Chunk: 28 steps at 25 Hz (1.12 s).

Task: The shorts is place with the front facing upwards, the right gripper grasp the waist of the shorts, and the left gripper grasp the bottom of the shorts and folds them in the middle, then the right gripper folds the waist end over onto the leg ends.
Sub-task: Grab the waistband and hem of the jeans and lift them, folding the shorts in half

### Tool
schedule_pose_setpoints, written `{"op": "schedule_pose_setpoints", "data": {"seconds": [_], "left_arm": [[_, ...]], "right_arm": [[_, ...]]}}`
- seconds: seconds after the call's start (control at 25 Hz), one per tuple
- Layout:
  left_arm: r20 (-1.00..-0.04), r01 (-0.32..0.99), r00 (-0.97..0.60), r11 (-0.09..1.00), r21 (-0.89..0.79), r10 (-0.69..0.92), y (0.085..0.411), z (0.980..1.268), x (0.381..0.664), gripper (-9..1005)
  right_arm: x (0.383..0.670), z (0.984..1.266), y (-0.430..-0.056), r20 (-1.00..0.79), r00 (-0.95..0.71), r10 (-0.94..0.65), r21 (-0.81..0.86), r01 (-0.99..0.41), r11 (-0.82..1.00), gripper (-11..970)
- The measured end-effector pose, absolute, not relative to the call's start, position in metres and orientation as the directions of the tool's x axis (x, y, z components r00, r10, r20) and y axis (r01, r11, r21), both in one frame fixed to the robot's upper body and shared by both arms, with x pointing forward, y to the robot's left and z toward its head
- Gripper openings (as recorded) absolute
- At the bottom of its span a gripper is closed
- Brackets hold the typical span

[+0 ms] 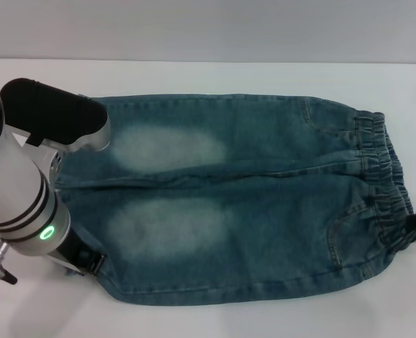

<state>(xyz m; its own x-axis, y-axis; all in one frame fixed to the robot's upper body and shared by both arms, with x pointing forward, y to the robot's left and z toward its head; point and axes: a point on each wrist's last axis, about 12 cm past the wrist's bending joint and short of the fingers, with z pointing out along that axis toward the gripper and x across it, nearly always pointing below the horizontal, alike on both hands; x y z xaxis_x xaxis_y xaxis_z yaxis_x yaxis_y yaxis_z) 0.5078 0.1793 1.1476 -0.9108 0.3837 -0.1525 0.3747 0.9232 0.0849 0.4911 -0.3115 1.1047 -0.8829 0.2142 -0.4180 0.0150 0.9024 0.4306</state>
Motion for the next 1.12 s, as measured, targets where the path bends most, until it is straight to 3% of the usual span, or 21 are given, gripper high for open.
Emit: {"op": "schedule_pose_setpoints", "data": {"seconds": [0.28, 0.56, 0.84, 1.12], "left_arm": [[-0.179, 0.372, -0.907, 0.925, 0.08, 0.381, 0.178, 1.15, 0.51, 158], [-0.226, 0.357, -0.904, 0.931, 0.075, 0.364, 0.181, 1.154, 0.518, 161], [-0.376, 0.306, -0.876, 0.951, 0.048, 0.301, 0.198, 1.167, 0.539, 164], [-0.507, 0.224, -0.839, 0.975, 0.01, 0.198, 0.225, 1.174, 0.561, 167]], "right_arm": [[0.493, 1.111, -0.312, -0.437, -0.874, 0.215, 0.445, -0.003, 0.895, -2], [0.501, 1.116, -0.311, -0.469, -0.839, 0.276, 0.573, -0.05, 0.818, -1], [0.512, 1.117, -0.328, -0.49, -0.755, 0.435, 0.716, -0.065, 0.695, 0], [0.523, 1.097, -0.347, -0.407, -0.645, 0.647, 0.869, -0.053, 0.493, 3]]}}
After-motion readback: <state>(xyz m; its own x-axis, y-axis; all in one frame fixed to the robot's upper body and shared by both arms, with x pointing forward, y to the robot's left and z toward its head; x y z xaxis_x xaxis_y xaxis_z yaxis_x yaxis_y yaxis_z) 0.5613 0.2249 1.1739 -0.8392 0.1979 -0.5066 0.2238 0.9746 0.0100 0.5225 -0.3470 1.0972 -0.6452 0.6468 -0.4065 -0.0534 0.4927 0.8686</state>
